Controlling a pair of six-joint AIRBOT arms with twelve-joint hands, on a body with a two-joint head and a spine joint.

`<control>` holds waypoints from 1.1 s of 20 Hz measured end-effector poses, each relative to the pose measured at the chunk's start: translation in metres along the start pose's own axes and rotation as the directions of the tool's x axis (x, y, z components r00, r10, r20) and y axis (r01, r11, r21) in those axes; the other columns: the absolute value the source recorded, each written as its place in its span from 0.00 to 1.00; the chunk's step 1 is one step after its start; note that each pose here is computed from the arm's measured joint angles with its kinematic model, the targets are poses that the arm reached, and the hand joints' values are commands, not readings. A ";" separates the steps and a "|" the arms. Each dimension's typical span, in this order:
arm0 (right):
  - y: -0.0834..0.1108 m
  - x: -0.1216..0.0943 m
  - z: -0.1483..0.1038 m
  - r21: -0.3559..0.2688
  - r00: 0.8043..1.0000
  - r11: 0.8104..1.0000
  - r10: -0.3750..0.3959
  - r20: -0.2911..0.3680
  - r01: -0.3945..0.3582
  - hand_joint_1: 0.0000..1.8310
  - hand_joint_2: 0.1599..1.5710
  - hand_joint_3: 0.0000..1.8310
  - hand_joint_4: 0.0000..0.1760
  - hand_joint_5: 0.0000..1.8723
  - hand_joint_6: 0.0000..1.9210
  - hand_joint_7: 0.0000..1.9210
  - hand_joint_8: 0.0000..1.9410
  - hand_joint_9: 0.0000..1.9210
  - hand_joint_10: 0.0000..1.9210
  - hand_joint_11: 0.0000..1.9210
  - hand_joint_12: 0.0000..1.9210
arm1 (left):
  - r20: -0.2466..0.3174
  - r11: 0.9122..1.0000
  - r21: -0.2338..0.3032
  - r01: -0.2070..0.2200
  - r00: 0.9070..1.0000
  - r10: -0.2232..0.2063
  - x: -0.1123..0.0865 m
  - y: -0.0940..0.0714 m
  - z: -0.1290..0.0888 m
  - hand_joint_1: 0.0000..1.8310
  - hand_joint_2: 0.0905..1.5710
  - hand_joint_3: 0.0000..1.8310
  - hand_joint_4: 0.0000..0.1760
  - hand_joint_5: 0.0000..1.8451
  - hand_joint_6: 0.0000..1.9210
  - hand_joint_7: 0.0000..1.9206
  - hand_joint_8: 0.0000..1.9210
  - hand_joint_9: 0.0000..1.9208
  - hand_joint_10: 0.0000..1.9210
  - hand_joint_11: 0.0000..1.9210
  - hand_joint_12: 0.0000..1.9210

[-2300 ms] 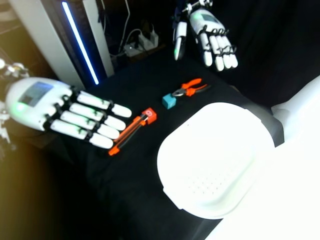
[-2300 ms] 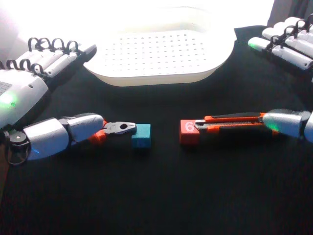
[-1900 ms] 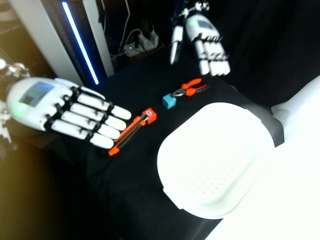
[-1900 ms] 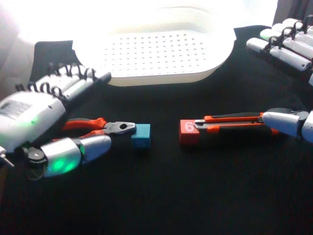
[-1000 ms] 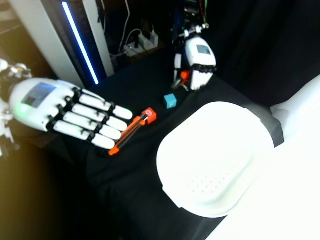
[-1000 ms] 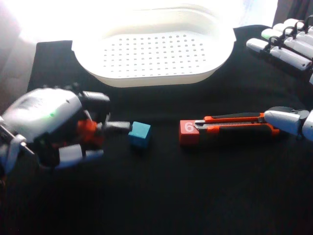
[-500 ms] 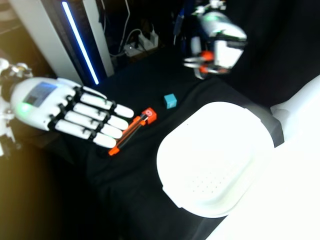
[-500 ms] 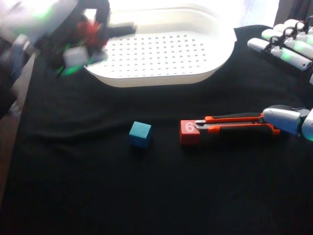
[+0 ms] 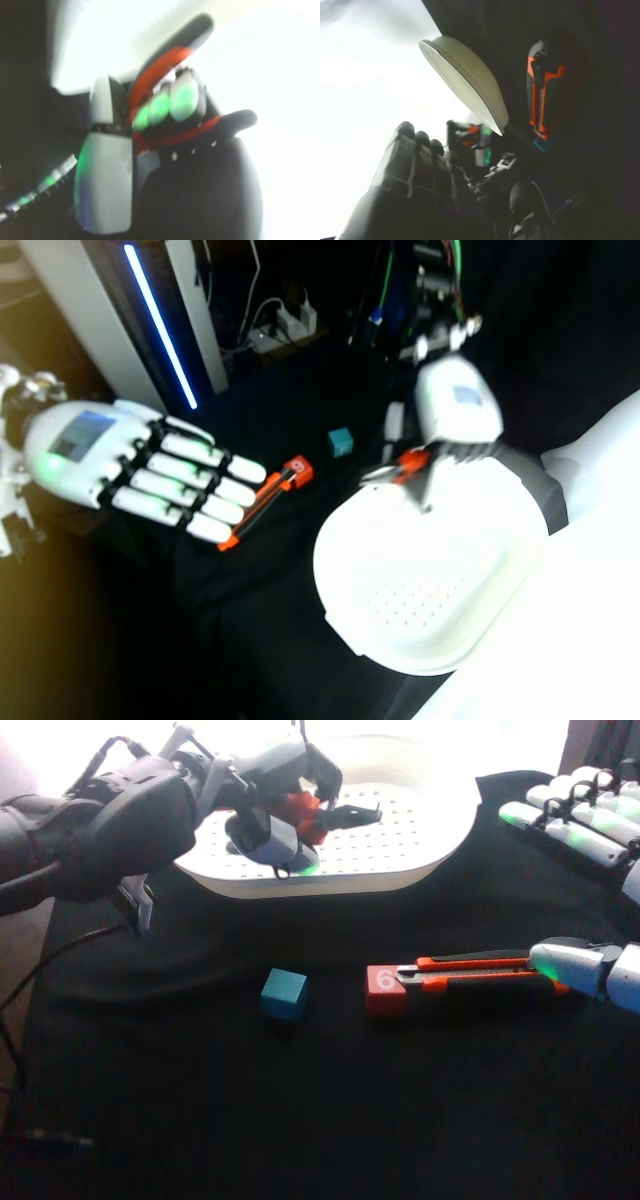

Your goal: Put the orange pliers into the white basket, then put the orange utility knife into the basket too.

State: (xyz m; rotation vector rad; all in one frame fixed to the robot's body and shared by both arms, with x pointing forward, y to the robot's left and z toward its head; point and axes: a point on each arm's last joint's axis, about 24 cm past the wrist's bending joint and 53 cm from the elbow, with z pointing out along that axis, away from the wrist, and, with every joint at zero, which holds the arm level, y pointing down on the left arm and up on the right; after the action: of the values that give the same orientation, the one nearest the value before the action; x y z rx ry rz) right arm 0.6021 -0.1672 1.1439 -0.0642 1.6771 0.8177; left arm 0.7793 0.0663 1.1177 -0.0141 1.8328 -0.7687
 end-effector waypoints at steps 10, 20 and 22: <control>-0.001 0.006 -0.001 -0.003 1.000 1.000 0.014 -0.017 -0.014 0.18 0.79 0.00 0.23 0.00 0.00 0.00 0.00 0.00 0.00 0.00 0.00 | -0.018 1.000 -0.029 -0.001 1.000 0.000 0.007 0.010 0.000 0.12 0.78 0.00 0.81 0.00 0.00 0.00 0.00 0.00 0.00 0.00 0.00; -0.005 0.034 0.007 -0.004 0.994 0.998 0.056 -0.093 -0.057 0.16 0.79 0.00 0.53 0.00 0.00 0.00 0.00 0.00 0.00 0.00 0.00 | 0.186 0.999 0.050 -0.007 0.983 -0.003 -0.023 0.033 -0.127 0.26 0.92 0.00 0.31 0.08 0.01 0.07 0.02 0.10 0.04 0.00 0.42; -0.004 0.047 0.010 -0.005 0.990 0.998 0.068 -0.123 -0.069 0.16 0.80 0.00 0.11 0.00 0.00 0.00 0.00 0.00 0.00 0.01 0.00 | 0.265 0.997 0.065 -0.045 0.964 0.026 -0.038 0.034 -0.165 0.35 0.92 0.00 0.00 0.18 0.02 0.21 0.02 0.24 0.09 0.01 0.73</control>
State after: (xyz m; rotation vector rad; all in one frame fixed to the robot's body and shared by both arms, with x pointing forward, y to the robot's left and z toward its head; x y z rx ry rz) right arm 0.5982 -0.1466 1.1002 -0.0644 1.7995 0.8880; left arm 0.6661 0.1881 1.1645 -0.0365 1.5485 -0.7674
